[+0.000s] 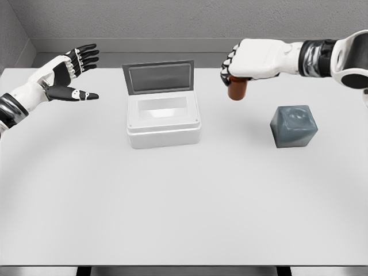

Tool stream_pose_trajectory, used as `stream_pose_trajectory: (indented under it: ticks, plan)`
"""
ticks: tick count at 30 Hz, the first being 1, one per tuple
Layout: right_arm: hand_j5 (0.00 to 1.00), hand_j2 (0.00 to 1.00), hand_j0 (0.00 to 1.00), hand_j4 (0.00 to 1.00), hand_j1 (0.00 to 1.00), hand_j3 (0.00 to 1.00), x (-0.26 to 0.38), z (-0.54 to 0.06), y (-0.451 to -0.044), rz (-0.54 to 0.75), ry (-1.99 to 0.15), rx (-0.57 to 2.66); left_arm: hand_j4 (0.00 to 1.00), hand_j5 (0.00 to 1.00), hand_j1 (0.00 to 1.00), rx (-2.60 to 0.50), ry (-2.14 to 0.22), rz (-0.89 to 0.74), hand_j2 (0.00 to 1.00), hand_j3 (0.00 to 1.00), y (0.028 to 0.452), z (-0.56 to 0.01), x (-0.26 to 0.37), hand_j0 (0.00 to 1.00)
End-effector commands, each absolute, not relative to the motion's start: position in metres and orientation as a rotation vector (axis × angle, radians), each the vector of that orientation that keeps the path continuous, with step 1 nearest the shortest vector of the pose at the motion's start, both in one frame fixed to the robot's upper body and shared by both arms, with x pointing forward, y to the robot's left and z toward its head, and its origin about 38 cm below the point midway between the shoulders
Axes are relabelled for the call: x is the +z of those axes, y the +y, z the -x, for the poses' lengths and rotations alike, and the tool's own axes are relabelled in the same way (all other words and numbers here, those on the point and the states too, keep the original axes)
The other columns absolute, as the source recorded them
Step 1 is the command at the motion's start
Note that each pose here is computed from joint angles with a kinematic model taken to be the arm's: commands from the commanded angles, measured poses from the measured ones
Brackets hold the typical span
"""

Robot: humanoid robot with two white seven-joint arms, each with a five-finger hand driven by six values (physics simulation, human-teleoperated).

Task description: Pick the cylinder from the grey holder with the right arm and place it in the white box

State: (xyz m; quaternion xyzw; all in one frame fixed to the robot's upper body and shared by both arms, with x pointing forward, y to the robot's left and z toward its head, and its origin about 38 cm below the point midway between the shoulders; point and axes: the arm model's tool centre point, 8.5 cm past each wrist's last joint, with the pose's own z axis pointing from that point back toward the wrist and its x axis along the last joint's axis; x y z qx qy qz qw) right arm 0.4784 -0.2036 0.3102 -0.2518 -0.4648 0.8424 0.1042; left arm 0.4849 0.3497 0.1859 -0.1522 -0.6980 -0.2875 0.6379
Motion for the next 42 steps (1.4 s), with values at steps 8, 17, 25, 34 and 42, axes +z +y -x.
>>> stream_pose_trajectory:
  ticks: [8, 17, 25, 34, 42]
  plan:
    - [0.52, 0.52, 0.52, 0.52, 0.52, 0.52, 0.308, -0.482, -0.186, 0.713, -1.394, 2.497, 1.0, 1.0, 1.0, -0.652, -1.595, 0.35, 1.0, 1.0, 0.35, -0.485, 0.187, 1.0]
    - [0.52, 0.52, 0.52, 0.52, 0.52, 0.52, 0.31, -0.483, -0.167, 0.691, -1.439, 2.501, 1.0, 1.0, 1.0, -0.651, -1.594, 0.35, 1.0, 1.0, 0.351, -0.485, 0.186, 1.0]
    - [0.52, 0.52, 0.52, 0.52, 0.52, 0.52, 0.313, -0.481, -0.148, 0.675, -1.479, 2.52, 1.0, 1.0, 1.0, -0.651, -1.596, 0.35, 1.0, 1.0, 0.351, -0.485, 0.186, 1.0]
    - [0.52, 0.52, 0.52, 0.52, 0.52, 0.52, 0.31, -0.488, -0.127, 0.632, -1.512, 2.508, 1.0, 1.0, 1.0, -0.653, -1.596, 0.354, 1.0, 1.0, 0.349, -0.485, 0.187, 1.0]
    - [0.52, 0.52, 0.52, 0.52, 0.52, 0.52, 0.309, -0.482, -0.101, 0.601, -1.533, 2.563, 1.0, 1.0, 1.0, -0.652, -1.595, 0.357, 1.0, 1.0, 0.347, -0.485, 0.185, 1.0]
